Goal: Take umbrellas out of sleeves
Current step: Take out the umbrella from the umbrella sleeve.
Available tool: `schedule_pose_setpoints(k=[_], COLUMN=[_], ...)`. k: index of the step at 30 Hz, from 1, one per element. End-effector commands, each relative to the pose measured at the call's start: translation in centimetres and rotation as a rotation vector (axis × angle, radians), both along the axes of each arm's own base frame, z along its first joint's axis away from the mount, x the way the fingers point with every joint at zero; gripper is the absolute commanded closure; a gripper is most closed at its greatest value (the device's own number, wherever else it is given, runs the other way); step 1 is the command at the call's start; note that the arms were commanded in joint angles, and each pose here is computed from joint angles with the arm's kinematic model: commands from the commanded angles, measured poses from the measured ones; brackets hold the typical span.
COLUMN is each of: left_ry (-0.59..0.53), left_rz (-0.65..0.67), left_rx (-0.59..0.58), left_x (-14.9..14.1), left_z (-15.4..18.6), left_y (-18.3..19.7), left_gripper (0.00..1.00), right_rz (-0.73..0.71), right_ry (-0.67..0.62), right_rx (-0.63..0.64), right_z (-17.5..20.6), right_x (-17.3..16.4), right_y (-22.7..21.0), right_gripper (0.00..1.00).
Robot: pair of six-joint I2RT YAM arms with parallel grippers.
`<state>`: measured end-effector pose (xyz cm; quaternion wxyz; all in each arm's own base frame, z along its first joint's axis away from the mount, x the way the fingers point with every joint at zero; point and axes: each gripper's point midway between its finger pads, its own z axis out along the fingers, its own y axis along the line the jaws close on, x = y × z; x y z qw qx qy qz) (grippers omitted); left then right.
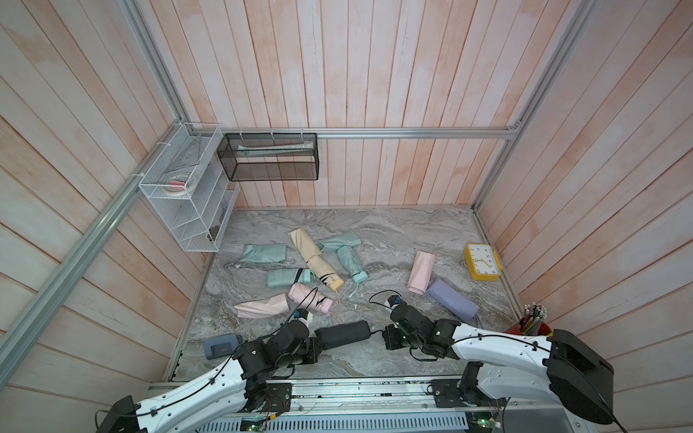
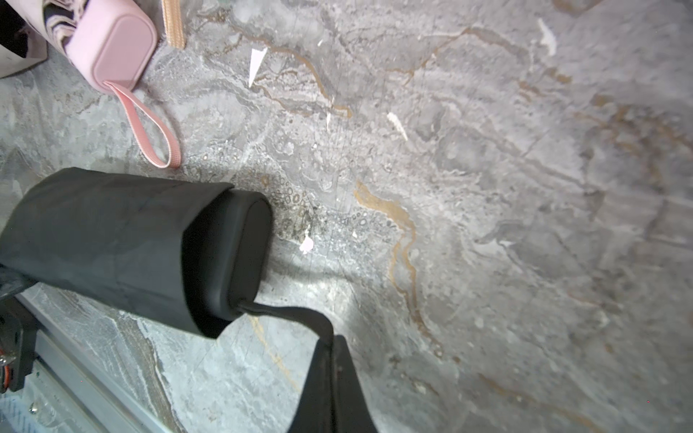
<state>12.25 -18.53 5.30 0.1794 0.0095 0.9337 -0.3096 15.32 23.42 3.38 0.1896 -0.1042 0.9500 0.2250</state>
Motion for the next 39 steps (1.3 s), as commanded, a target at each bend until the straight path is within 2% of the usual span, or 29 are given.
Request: schedule_pose_setpoints(k=[1, 16, 39], left_ry=[0.001, 0.032, 0.04], left_rz=[0.029, 0.125, 0.186], left_rx=[0.023, 0.049, 0.042], left_x=[0.0, -0.1, 0.2], left_z=[-0.4, -1.3, -1.2], left_y=[0.8, 2.5, 3.5], left_gripper=[1.0, 1.0, 1.0], right_rz=[-0.034, -0.109, -0.2], right_ry=[0.009, 0.001, 0.004], right_rx=[-0.048, -0.071, -0.117], right_z=[-0.9, -1.1, -1.4], right_x=[-0.1, 0.3, 1.2], right_y=[-1.5, -3.1, -5.6], right_gripper=[1.0, 1.0, 1.0])
